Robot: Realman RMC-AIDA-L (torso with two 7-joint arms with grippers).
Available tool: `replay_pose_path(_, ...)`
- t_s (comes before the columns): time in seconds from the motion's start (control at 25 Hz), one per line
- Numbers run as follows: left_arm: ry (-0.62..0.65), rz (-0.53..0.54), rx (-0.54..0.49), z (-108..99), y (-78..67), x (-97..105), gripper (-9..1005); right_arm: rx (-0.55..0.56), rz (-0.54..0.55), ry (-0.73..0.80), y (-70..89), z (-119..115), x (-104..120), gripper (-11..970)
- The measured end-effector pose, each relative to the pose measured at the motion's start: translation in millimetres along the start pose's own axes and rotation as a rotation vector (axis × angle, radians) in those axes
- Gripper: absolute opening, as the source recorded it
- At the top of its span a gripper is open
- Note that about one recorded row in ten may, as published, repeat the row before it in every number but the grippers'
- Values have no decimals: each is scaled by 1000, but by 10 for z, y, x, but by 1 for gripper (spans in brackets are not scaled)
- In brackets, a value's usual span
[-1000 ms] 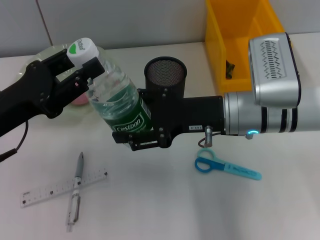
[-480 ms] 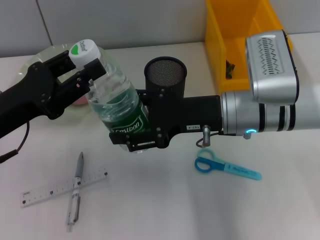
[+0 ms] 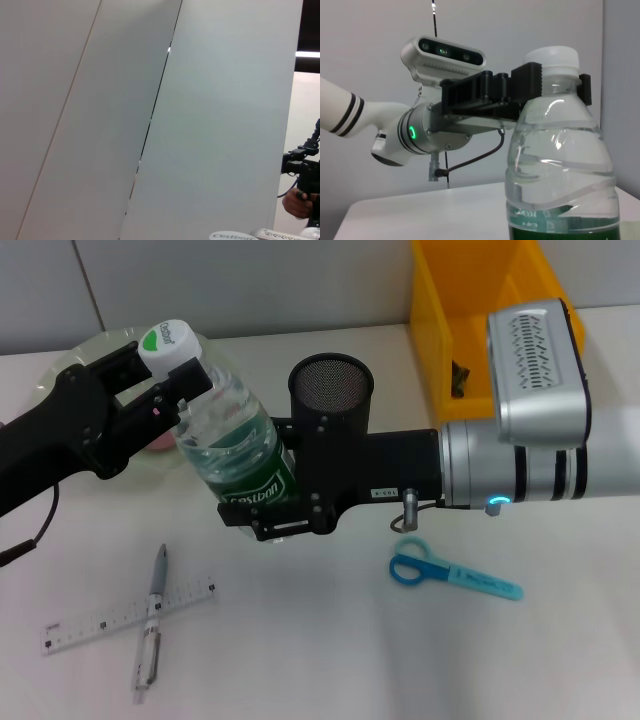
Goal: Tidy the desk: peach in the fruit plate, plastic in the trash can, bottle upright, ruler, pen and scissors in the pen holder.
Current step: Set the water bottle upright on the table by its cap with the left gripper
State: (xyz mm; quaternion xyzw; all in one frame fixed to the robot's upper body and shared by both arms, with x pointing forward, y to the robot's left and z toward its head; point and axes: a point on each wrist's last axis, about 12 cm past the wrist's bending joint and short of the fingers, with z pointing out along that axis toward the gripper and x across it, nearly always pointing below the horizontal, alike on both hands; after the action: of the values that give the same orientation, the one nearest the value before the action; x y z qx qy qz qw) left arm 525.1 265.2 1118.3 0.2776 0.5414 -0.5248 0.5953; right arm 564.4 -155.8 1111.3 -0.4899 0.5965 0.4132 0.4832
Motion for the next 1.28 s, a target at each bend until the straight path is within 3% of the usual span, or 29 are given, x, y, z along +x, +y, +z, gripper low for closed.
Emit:
replay_pose_path(0.4,-4,1,-1,1,2,-4,435,-5,-12,47,-29,28,4,809)
replay_pose_path(1.28,-9,4,-4,9,13,-19,434,4,9,75,-19,15,98,811)
